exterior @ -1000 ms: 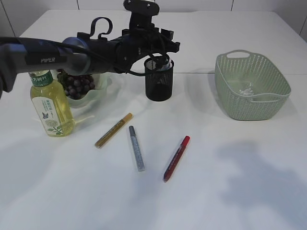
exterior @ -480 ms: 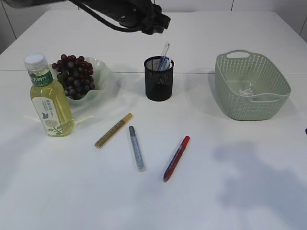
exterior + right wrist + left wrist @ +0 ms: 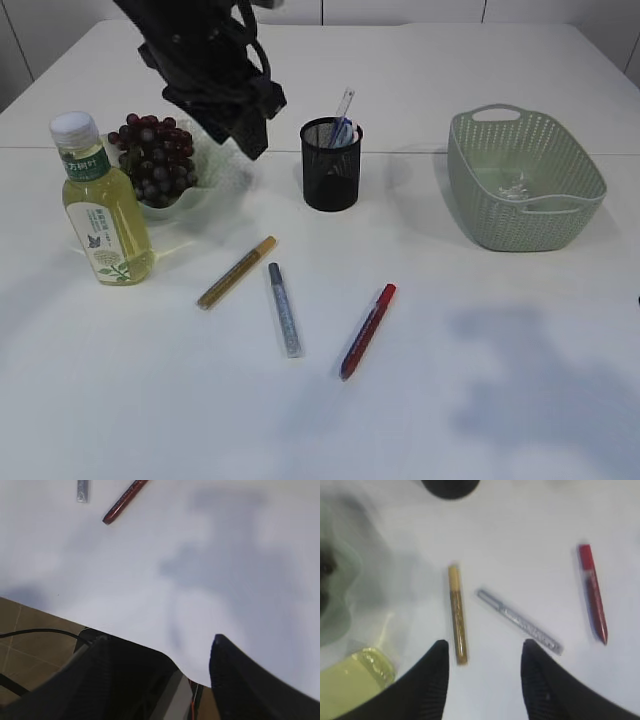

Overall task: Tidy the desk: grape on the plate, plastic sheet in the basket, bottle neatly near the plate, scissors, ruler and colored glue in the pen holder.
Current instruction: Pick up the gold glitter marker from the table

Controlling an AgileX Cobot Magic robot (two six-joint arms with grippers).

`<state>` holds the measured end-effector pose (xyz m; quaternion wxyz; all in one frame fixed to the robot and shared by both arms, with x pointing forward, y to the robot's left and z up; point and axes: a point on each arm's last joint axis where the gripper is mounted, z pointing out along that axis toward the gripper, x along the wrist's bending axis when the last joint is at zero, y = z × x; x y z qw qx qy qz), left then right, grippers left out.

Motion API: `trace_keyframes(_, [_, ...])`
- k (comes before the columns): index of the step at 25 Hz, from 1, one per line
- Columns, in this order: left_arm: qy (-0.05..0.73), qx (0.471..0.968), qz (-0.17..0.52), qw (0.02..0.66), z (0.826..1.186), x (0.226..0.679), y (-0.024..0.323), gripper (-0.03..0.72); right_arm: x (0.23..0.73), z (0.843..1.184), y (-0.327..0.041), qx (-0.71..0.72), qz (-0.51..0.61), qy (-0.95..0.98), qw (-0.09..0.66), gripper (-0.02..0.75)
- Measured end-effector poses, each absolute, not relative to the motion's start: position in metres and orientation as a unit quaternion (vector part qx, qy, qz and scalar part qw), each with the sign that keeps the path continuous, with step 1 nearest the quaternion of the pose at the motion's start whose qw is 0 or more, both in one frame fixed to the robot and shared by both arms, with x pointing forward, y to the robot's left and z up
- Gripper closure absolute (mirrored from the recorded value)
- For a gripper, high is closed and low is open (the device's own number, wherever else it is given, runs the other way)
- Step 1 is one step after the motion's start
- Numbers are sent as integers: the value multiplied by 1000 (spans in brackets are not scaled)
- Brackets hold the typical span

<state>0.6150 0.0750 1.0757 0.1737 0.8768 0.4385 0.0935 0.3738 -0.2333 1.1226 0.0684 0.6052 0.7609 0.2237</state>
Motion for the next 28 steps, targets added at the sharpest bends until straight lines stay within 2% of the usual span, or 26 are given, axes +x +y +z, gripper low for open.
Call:
trace_keyframes(3, [442, 881, 80, 150, 1074, 611, 78, 344, 373, 1123, -232, 617, 227, 752, 56, 248])
trace_keyframes(12, [461, 874, 72, 136, 1065, 619, 85, 345, 370, 1124, -226, 631, 246, 736, 15, 248])
trace_keyframes(19, [496, 864, 38, 74, 1000, 651, 103, 345, 370, 1124, -225, 631, 249, 735, 10, 248])
trace_keyframes(28, [499, 867, 0, 17, 932, 661, 99, 348, 370, 1124, -225, 632, 249, 734, 10, 248])
